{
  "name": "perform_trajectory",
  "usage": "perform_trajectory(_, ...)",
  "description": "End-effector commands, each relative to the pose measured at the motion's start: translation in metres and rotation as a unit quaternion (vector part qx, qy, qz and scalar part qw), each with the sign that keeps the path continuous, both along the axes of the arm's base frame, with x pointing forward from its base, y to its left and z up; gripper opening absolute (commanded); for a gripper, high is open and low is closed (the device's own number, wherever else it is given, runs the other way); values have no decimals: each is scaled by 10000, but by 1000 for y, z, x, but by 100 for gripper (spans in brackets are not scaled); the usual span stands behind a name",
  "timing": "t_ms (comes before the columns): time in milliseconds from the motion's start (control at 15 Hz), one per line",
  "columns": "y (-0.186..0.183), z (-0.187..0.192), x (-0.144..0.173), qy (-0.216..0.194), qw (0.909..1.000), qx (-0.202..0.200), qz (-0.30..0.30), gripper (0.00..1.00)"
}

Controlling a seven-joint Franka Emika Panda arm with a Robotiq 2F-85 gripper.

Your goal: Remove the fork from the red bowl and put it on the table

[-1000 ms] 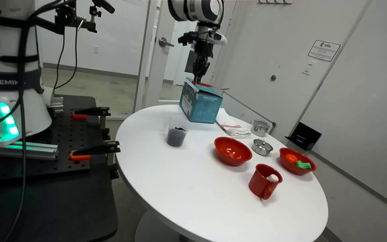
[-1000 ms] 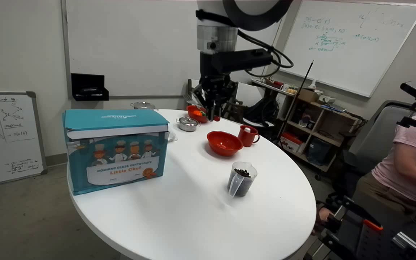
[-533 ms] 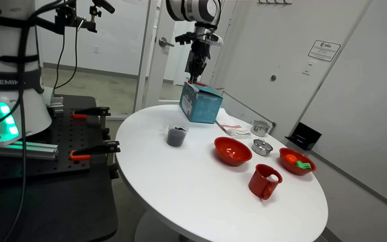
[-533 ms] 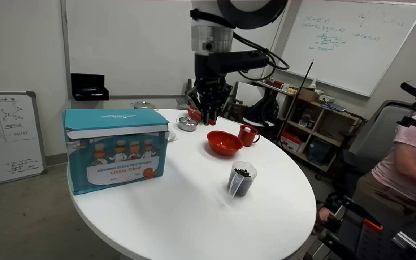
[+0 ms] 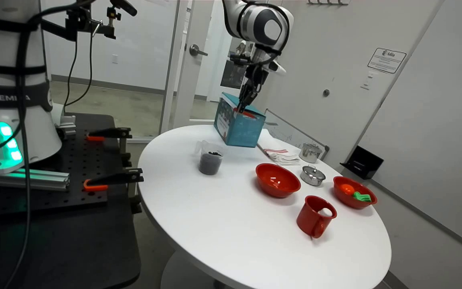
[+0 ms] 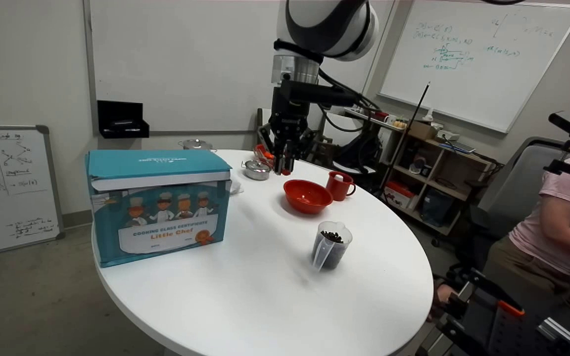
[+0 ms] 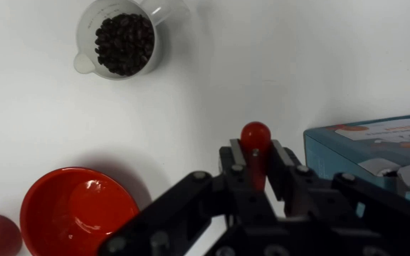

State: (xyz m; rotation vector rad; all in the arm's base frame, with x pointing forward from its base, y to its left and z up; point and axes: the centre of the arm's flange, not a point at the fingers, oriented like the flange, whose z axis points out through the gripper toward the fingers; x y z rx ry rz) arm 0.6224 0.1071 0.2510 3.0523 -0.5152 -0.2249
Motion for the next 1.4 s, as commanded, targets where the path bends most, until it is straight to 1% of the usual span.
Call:
perform_trajectory(0, 8, -13, 37, 153, 9995, 214, 180, 7)
perform_trajectory(333, -7, -48, 67, 447, 9982, 198, 333, 7)
perform_trajectory(467, -16, -60, 73, 579, 9974, 199, 377, 7)
perform_trajectory(733, -35, -81, 83, 815, 9961, 74, 339, 7)
perform_trajectory(867, -46, -91, 82, 966, 9950, 95, 231, 7)
perform_trajectory(1067, -63, -105, 72, 1118, 9935, 185, 51, 7)
perform_trajectory(1333, -78, -125, 61, 1404, 9898, 260, 2, 7)
